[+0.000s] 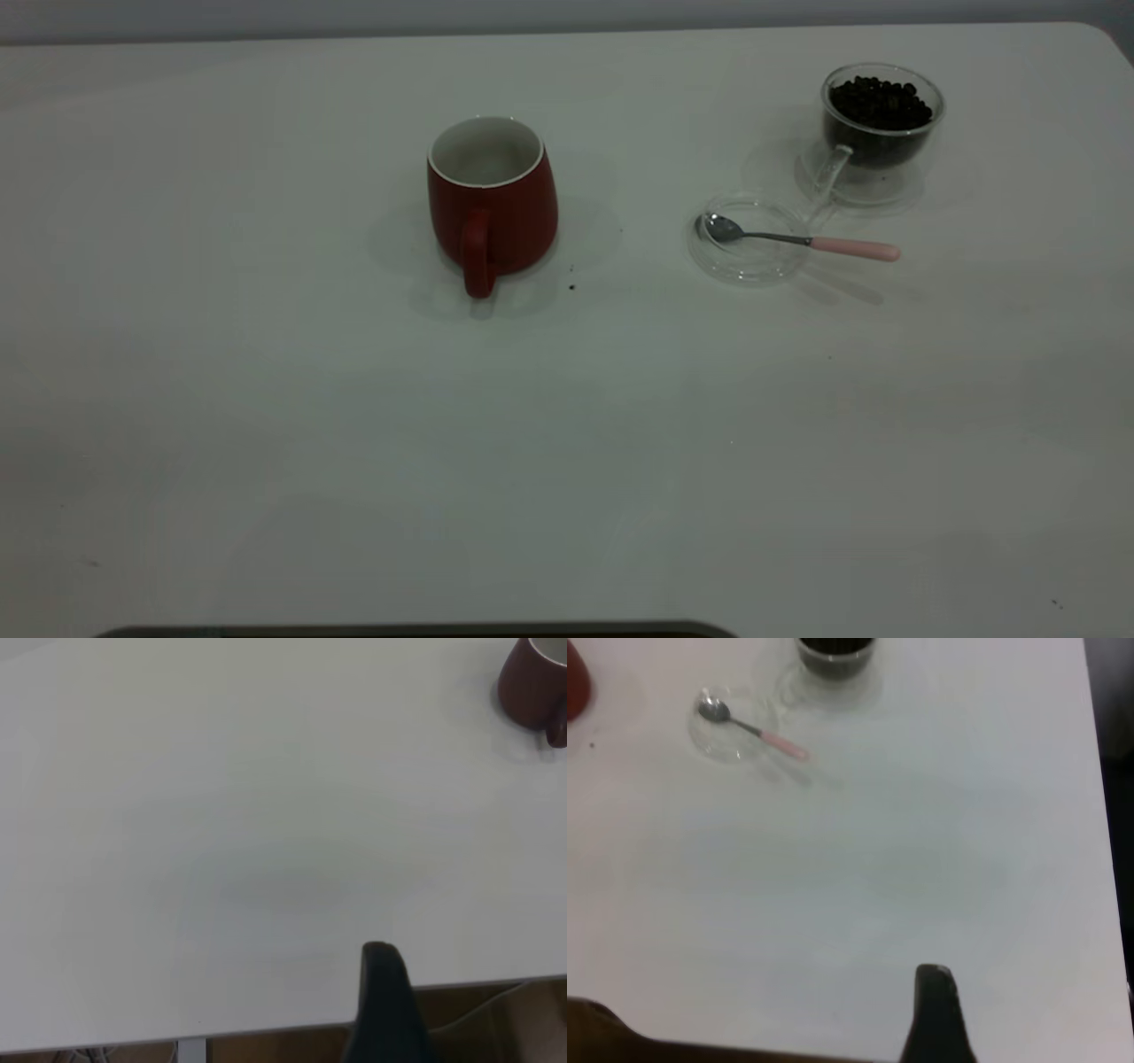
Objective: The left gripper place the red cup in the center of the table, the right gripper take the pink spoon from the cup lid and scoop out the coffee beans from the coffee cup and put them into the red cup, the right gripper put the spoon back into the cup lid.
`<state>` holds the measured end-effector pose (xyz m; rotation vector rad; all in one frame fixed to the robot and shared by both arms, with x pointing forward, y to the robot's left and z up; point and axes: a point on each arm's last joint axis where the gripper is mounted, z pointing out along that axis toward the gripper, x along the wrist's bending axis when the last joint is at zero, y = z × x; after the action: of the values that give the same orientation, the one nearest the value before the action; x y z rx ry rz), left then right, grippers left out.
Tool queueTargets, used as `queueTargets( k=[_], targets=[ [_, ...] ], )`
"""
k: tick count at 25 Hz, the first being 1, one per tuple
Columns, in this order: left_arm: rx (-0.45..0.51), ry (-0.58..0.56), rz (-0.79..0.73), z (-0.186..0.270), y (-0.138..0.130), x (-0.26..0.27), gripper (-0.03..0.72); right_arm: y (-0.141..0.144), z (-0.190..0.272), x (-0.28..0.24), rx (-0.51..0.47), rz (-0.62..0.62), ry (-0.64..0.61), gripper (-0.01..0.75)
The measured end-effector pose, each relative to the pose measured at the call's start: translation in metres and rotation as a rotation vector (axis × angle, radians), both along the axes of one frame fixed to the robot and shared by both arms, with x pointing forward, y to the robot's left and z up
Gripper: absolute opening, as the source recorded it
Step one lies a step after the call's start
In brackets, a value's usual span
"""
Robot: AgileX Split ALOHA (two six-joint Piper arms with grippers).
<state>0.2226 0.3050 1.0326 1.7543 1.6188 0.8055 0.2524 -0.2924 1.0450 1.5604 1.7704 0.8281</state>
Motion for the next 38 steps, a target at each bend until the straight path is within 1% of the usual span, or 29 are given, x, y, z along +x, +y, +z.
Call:
queueTargets(
  k=[5, 27, 34, 38],
  targets=[
    [0.0, 0.0, 0.0, 0.0, 0.0, 0.0, 0.569, -0.001, -0.001, -0.011, -0.001, -0.015, -0.06, 0.591],
    [-0.002, 0.0, 0.002, 0.0, 0.0, 0.0, 0.569, -0.002, -0.005, -0.013, 0.011, -0.028, -0.053, 0.591],
    [-0.002, 0.0, 0.002, 0.0, 0.0, 0.0, 0.569, -0.007, -0.005, -0.013, 0.024, -0.108, -0.052, 0.591],
    [-0.002, 0.0, 0.002, 0.0, 0.0, 0.0, 0.569, -0.007, -0.005, -0.013, 0.024, -0.113, -0.051, 0.591]
  ],
)
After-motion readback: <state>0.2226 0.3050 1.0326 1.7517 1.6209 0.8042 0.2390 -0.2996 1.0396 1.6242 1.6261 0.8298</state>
